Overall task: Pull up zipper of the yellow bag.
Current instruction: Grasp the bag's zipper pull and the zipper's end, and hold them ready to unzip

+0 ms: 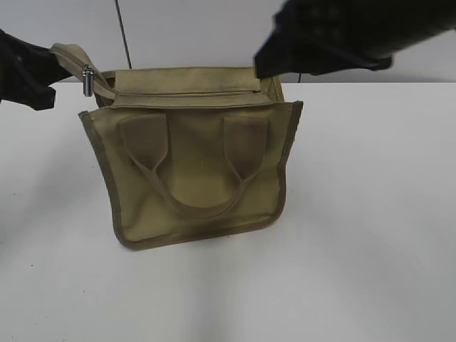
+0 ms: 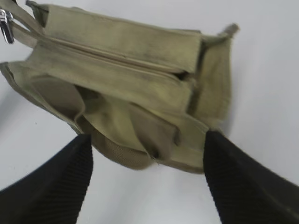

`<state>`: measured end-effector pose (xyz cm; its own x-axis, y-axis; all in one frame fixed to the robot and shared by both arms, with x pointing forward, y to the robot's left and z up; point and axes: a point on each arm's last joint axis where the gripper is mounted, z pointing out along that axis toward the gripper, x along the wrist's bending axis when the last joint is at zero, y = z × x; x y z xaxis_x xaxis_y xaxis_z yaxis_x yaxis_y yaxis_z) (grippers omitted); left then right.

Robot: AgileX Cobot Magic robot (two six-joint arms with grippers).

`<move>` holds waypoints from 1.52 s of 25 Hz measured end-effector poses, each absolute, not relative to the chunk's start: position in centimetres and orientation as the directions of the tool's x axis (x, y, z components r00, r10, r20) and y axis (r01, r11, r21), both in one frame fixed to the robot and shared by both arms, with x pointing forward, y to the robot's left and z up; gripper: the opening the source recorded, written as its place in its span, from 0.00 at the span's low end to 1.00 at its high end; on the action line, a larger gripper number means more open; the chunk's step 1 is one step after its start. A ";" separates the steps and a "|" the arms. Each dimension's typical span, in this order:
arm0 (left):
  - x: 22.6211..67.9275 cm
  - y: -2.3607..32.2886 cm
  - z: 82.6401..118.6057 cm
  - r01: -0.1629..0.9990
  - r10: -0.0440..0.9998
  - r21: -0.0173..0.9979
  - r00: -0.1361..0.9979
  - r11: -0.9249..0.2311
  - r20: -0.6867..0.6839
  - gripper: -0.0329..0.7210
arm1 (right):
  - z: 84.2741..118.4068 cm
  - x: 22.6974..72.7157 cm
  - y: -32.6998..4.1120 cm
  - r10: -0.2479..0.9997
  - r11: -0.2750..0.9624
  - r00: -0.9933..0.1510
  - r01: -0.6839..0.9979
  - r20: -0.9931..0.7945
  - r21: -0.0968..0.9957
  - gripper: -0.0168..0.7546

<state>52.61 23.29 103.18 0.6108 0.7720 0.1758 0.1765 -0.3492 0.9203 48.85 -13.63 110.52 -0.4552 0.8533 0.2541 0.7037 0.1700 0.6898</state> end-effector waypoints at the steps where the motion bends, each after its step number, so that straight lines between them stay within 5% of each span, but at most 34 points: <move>1: 52.6 23.3 103.2 0.177 0.772 0.920 0.611 -0.349 0.176 0.05 | 110.4 49.3 -12.1 0.850 0.170 -0.458 0.706 0.260 0.687 0.75; 11: 52.6 23.3 103.2 0.177 0.772 0.920 0.611 -0.349 0.176 0.05 | 108.0 53.1 0.5 0.794 0.180 -0.521 0.694 0.314 0.698 0.75; 16: 52.6 23.3 103.2 0.177 0.772 0.920 0.611 -0.349 0.176 0.05 | 106.4 53.7 3.7 0.781 0.155 -0.514 0.710 0.355 0.687 0.64; 22: 52.6 23.3 103.2 0.177 0.772 0.920 0.611 -0.349 0.176 0.05 | 104.7 54.6 4.9 0.786 0.094 -0.469 0.736 0.403 0.671 0.43; 38: 52.6 23.2 103.2 0.170 0.767 0.923 0.618 -0.344 0.172 0.05 | 103.3 55.3 5.6 0.785 -0.028 -0.371 0.779 0.497 0.626 0.32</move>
<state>52.57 23.19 103.24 0.6181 0.7670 0.1725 0.1695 -0.3443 0.9234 55.32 5.61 103.28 -0.3709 0.7846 0.4968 0.7790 -0.0284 0.6264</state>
